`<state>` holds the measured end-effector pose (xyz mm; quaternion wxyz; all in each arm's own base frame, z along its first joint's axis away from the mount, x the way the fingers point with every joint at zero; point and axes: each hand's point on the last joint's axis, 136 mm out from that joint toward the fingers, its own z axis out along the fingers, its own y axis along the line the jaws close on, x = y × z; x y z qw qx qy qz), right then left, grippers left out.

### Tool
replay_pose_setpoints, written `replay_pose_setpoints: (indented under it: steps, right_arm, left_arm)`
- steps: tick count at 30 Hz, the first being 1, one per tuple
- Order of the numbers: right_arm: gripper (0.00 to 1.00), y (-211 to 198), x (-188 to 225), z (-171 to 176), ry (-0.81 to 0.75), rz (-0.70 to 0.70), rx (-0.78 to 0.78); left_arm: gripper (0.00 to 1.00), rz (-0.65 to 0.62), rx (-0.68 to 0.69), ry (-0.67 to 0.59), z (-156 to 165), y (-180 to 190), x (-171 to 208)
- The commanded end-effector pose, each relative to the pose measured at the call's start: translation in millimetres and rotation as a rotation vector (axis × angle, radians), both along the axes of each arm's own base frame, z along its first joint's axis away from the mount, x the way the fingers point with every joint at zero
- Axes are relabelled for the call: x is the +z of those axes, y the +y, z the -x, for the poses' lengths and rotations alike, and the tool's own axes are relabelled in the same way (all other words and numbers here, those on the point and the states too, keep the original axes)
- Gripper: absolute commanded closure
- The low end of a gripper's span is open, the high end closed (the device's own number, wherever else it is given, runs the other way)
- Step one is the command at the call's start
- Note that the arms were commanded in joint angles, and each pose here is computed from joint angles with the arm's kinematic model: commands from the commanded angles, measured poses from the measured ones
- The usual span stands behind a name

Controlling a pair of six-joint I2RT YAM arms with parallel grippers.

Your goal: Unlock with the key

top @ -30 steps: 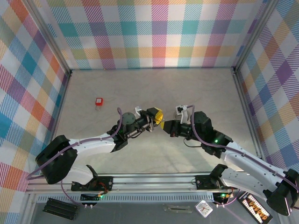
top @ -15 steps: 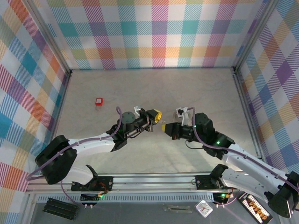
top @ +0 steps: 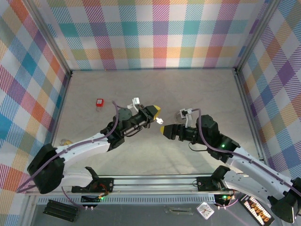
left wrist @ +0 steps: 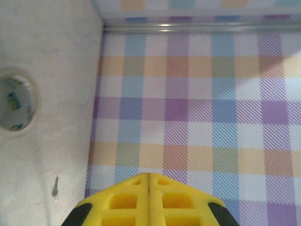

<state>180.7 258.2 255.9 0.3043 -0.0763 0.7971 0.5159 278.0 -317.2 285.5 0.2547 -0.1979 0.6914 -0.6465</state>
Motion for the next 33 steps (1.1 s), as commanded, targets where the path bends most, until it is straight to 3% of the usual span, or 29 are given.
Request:
replay_pose_setpoints:
  steps: [1,10,19,33]
  right_arm:
    - [0.19,4.2,37.1,-1.7,0.021,-0.167,0.025]
    - [0.27,25.3,55.7,-11.8,0.012,-0.388,0.120]
    - [0.45,32.5,43.8,-16.5,0.046,-0.398,0.133]
    - [0.64,40.9,43.5,-9.6,0.057,-0.436,0.177]
  left_arm:
    - [1.00,-0.114,0.006,-0.308,7.2,9.2,41.3]
    - [1.00,-0.071,-0.010,-0.390,16.0,10.6,44.4]
    - [1.00,-0.064,0.016,-0.401,15.2,15.8,44.1]
    - [1.00,-0.072,0.037,-0.400,12.3,17.5,39.6]
